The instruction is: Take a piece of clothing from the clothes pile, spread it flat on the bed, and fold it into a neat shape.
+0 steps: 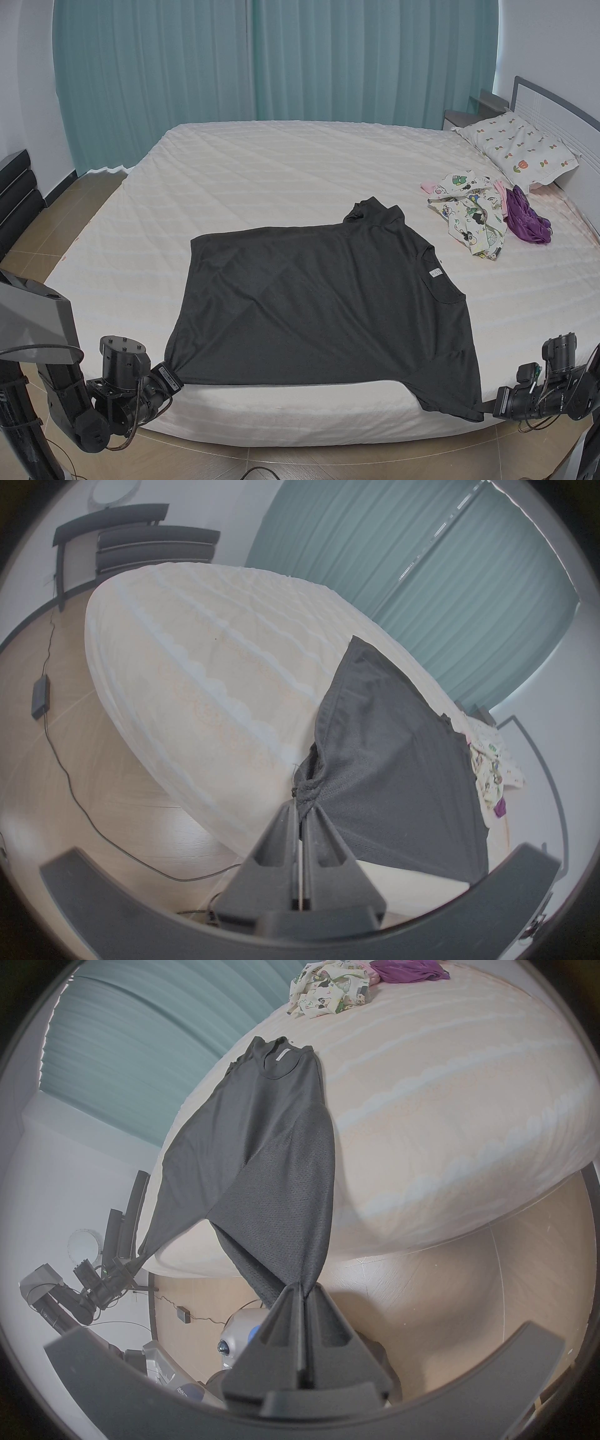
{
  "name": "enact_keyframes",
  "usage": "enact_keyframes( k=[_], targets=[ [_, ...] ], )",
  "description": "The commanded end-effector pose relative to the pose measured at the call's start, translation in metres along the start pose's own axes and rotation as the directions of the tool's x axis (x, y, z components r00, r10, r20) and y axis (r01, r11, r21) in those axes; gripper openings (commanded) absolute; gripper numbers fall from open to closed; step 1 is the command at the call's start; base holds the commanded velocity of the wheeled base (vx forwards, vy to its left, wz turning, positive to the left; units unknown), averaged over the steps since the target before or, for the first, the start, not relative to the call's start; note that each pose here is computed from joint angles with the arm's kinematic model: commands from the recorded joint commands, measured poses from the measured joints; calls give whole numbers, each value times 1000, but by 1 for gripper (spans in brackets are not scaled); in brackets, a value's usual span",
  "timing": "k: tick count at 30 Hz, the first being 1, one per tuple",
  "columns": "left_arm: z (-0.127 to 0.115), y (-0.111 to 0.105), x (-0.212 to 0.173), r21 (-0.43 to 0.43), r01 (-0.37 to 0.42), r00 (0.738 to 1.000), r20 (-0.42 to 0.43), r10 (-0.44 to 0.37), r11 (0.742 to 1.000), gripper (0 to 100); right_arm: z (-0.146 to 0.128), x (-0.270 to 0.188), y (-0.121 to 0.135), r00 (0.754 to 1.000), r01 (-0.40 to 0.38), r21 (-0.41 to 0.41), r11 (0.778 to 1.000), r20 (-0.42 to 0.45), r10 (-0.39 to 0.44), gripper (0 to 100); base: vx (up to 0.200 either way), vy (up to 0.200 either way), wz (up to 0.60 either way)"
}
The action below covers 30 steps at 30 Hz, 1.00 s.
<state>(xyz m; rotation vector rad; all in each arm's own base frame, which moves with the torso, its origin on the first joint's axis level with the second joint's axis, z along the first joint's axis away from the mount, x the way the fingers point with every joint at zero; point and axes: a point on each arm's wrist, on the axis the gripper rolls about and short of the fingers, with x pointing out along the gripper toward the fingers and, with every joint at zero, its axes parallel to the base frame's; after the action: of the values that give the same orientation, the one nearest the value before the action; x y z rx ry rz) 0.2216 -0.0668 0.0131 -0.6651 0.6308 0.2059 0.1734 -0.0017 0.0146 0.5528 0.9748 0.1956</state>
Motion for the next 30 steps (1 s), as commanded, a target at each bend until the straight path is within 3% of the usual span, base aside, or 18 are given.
enact_keyframes(
  k=[1, 9, 17, 18, 23, 30],
  targets=[
    [-2, 5, -8, 43, -12, 1000, -9, 12, 999, 0, -6, -3, -1, 1000, 11, -6, 1000, -26, -11, 0, 0, 0, 0],
    [-6, 16, -18, 152, -52, 998, -34, 58, 987, 0, -10, -12, 3, 999, 12, -29, 1000, -38, -14, 0, 0, 0, 0],
    [-5, 17, -19, 174, -83, 996, 1, 84, 981, 0, -7, -17, 6, 1000, -2, -44, 999, 2, 3, 0, 0, 0, 0],
    [3, 11, -19, 154, -69, 997, 52, 61, 986, 0, -4, -20, 8, 999, -16, -50, 999, 35, 18, 0, 0, 0, 0],
    [16, -3, -22, 127, -3, 994, 111, -12, 992, 0, 10, -24, 14, 991, -46, -74, 996, 124, 55, 0, 0, 0, 0],
    [23, -21, -20, 125, 61, 987, 143, -79, 990, 0, 42, -31, 31, 946, -110, -105, 988, 295, 137, 0, 0, 0, 0]
  ],
)
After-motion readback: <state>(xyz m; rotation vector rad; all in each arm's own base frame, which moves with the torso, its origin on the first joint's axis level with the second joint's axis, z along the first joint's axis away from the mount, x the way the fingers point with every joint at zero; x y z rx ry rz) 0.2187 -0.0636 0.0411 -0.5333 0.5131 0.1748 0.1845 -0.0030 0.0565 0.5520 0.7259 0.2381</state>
